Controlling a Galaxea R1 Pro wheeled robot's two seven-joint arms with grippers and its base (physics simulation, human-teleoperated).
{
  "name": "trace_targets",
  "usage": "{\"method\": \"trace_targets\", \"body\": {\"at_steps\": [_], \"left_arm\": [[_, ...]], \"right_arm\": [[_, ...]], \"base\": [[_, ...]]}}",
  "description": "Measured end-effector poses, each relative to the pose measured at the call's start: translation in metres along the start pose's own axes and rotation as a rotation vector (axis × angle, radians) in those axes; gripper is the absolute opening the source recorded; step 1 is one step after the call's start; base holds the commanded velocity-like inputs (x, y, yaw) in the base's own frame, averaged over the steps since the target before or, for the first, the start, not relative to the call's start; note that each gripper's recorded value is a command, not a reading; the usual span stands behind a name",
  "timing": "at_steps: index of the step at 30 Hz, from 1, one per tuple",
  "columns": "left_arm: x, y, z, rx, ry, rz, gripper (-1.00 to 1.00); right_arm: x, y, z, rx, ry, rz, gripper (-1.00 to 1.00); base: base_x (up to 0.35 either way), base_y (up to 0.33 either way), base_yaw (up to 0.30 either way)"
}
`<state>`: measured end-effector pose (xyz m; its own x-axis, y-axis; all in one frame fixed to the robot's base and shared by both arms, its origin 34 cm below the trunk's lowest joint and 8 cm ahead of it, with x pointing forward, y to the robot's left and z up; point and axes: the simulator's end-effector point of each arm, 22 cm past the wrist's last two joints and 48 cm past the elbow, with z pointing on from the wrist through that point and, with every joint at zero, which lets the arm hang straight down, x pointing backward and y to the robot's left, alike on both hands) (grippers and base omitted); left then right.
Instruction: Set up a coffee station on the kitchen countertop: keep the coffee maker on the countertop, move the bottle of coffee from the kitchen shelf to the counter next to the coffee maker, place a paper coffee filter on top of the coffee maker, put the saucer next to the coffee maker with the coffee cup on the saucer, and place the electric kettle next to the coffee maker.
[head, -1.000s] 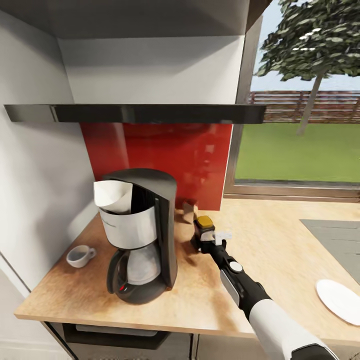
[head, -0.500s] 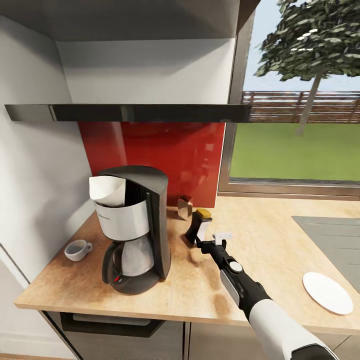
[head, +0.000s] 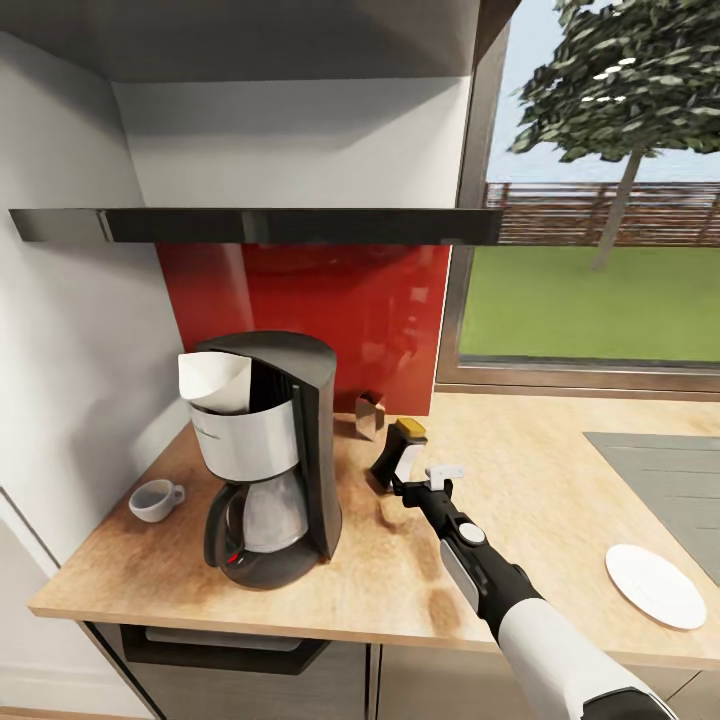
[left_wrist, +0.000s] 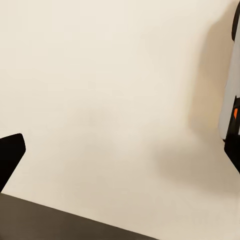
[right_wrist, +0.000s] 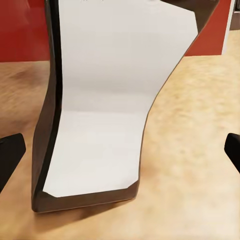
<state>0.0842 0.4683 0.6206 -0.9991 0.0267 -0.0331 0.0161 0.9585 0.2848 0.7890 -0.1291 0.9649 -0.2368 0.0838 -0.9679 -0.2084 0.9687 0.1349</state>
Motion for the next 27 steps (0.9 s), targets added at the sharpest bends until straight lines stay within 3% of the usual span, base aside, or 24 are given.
{"method": "trace_targets", "body": {"at_steps": [27], "left_arm": [[0.0003,0.0001,0.0000,0.000,0.001,-0.001,1.00]], "right_arm": [[0.0004,-0.0003,-0.0001,0.000,0.001,0.001,1.00]], "base": [[0.000,0.000,0.000]]}}
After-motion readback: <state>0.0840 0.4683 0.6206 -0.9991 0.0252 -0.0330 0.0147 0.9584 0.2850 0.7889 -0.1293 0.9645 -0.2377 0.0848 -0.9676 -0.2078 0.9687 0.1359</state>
